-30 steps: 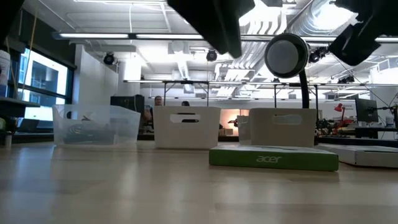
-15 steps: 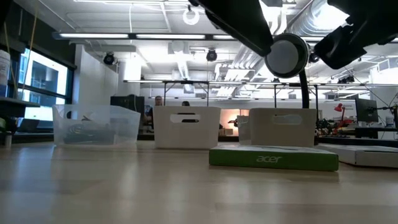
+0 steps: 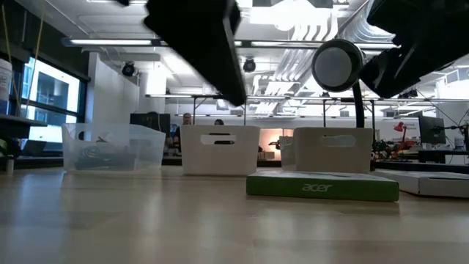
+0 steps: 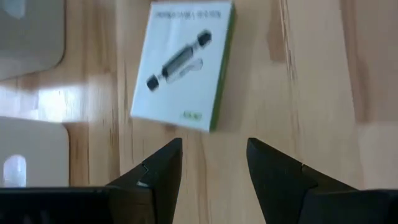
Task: Pick and place items into bin
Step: Put the left card reader into the gray bin
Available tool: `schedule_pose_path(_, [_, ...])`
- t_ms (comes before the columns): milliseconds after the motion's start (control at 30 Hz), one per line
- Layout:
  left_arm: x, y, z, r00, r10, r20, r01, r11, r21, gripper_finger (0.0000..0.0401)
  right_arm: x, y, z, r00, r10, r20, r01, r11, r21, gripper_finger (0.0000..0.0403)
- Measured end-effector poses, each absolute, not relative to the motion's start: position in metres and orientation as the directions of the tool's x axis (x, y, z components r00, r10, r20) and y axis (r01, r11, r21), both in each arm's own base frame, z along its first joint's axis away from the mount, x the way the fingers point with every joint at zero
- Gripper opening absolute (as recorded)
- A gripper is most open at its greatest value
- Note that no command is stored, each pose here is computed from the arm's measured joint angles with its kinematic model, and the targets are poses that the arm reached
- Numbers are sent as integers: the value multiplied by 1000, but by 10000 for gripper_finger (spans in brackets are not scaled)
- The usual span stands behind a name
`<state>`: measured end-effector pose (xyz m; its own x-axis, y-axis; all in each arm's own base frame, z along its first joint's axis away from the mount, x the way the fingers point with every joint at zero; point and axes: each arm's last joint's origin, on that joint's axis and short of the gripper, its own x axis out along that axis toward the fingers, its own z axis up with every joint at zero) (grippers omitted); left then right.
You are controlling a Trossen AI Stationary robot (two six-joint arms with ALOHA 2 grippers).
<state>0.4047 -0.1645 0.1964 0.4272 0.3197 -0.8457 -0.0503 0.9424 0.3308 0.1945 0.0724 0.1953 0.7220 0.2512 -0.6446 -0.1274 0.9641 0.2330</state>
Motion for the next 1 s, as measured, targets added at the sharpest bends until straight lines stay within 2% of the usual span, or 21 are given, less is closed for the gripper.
schedule_pose_path(133, [401, -162, 195, 392, 333, -857, 7, 931, 365, 166, 202, 81, 188, 721, 270, -638, -116, 955, 273, 145])
schedule_pose_path(600, [408, -131, 186, 322, 290, -901, 220, 903, 369, 166, 205, 109, 172, 748, 183, -638, 82, 928, 363, 145])
schedule_pose_path(800, [406, -123, 177, 281, 265, -922, 249, 908, 337, 166, 202, 121, 163, 750, 124, -650, 154, 923, 353, 145])
schedule_pose_path(1000, [412, -118, 177, 315, 237, -919, 178, 937, 302, 166, 207, 125, 148, 724, 114, -680, 185, 918, 351, 145])
